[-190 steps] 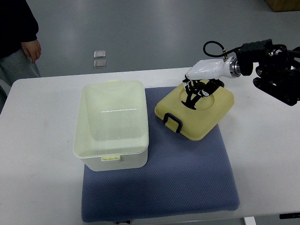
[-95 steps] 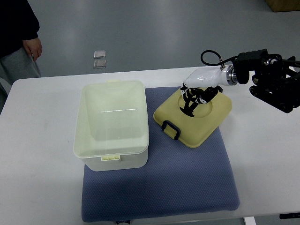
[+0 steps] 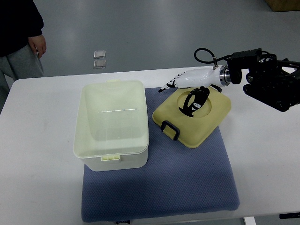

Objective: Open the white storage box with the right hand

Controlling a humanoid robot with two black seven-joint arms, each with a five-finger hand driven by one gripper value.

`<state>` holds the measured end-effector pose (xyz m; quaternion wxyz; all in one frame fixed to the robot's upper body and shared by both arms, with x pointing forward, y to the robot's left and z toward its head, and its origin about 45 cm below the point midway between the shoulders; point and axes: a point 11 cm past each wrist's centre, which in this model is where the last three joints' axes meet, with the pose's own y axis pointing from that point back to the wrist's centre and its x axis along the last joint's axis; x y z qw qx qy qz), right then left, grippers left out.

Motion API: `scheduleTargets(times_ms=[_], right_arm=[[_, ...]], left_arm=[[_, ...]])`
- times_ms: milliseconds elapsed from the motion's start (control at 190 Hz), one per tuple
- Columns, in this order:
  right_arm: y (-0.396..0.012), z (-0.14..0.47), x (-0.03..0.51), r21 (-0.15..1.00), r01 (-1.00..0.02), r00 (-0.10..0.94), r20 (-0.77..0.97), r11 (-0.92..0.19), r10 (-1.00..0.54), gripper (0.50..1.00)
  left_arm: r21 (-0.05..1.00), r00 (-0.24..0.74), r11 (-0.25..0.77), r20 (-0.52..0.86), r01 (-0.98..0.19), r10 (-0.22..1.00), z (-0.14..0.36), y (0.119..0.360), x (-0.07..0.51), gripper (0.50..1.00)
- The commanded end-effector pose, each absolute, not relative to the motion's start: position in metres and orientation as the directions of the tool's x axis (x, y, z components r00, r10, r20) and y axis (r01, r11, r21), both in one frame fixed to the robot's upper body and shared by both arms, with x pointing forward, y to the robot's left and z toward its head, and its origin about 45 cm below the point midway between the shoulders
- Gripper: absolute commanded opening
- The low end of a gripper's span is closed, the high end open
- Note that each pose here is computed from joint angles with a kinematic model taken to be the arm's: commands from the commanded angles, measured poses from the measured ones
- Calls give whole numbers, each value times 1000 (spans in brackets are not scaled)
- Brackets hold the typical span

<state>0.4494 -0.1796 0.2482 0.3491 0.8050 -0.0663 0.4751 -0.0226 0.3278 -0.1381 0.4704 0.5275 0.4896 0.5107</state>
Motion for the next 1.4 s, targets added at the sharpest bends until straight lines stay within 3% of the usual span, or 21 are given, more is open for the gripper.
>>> scheduleTargets(times_ms=[0, 243, 422, 564, 685, 991, 1292, 1397], right_arm=[[-172, 266, 453, 437, -447, 562, 816, -780, 135, 924], [-169, 296, 464, 246, -513, 604, 784, -822, -142, 924], [-174, 294, 466, 80, -587, 642, 653, -806, -402, 921], [-193, 285, 468, -6, -665, 633, 527, -747, -568, 921], [-224, 269, 478, -59, -776, 566, 375, -628, -734, 921], [-272, 222, 482, -71, -939, 336, 27, -337, -941, 921], [-294, 201, 477, -22, -984, 178, -252, -178, -951, 921], [-291, 196, 476, -11, -989, 143, -270, -146, -952, 924]], left_arm=[[996, -1, -78, 78, 36, 997, -138, 328, -23, 1000], [996, -1, -78, 78, 36, 997, -138, 328, -23, 1000], [996, -1, -78, 78, 36, 997, -138, 328, -23, 1000], [996, -1, -78, 78, 36, 997, -138, 328, -23, 1000], [996, -1, -78, 78, 36, 997, -138, 328, -23, 1000], [996, -1, -78, 78, 36, 997, -138, 328, -23, 1000], [996, -1, -78, 78, 36, 997, -138, 328, -23, 1000], [996, -1, -77, 77, 36, 997, -138, 327, -23, 1000]])
